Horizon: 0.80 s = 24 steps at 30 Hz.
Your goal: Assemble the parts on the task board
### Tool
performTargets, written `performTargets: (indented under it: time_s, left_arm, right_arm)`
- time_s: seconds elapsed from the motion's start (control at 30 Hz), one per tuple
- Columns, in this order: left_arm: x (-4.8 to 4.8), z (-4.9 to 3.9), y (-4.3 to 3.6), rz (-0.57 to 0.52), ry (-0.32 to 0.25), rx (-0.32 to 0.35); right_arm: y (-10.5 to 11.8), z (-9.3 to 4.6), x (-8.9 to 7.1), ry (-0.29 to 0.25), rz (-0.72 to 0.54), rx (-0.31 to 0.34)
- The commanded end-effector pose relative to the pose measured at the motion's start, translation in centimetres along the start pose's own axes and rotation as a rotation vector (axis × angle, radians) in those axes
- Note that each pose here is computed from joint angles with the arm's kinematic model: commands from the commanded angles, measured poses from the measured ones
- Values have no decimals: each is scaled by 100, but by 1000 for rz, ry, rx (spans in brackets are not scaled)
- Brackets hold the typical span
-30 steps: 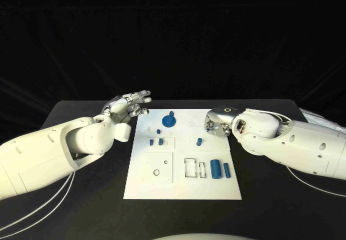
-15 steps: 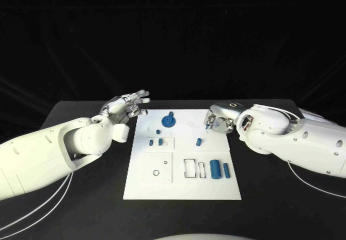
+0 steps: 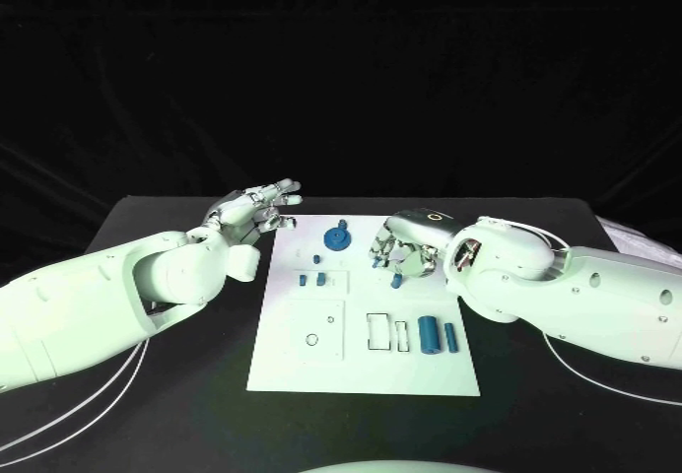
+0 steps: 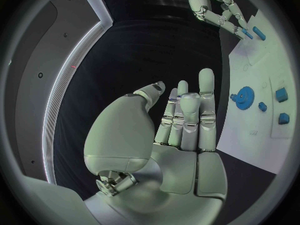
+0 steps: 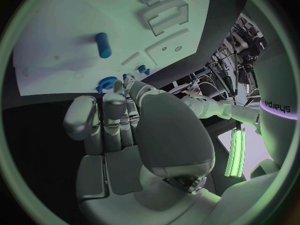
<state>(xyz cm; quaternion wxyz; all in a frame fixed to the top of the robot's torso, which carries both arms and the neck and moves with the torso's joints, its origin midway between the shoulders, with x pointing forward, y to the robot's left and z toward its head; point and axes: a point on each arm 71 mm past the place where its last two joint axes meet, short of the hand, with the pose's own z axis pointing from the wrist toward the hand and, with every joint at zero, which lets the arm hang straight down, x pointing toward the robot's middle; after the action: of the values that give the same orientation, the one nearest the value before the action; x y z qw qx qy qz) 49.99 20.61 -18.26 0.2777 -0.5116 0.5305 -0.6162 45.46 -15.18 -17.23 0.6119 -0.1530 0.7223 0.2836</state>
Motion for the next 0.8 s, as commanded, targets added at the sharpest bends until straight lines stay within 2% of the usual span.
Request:
performTargets:
  time_s: [0.03,0.37,0.8]
  left_arm:
    - [30,-1,-1,13,28,7]
    - [54,4,12,15,35,5]
    - [68,3,30,15,38,-1]
  right_arm:
    - [129,41,53,8,21,-43]
    - [414,172,332,67,40,-117]
    - [554,260,599,117,55,-155]
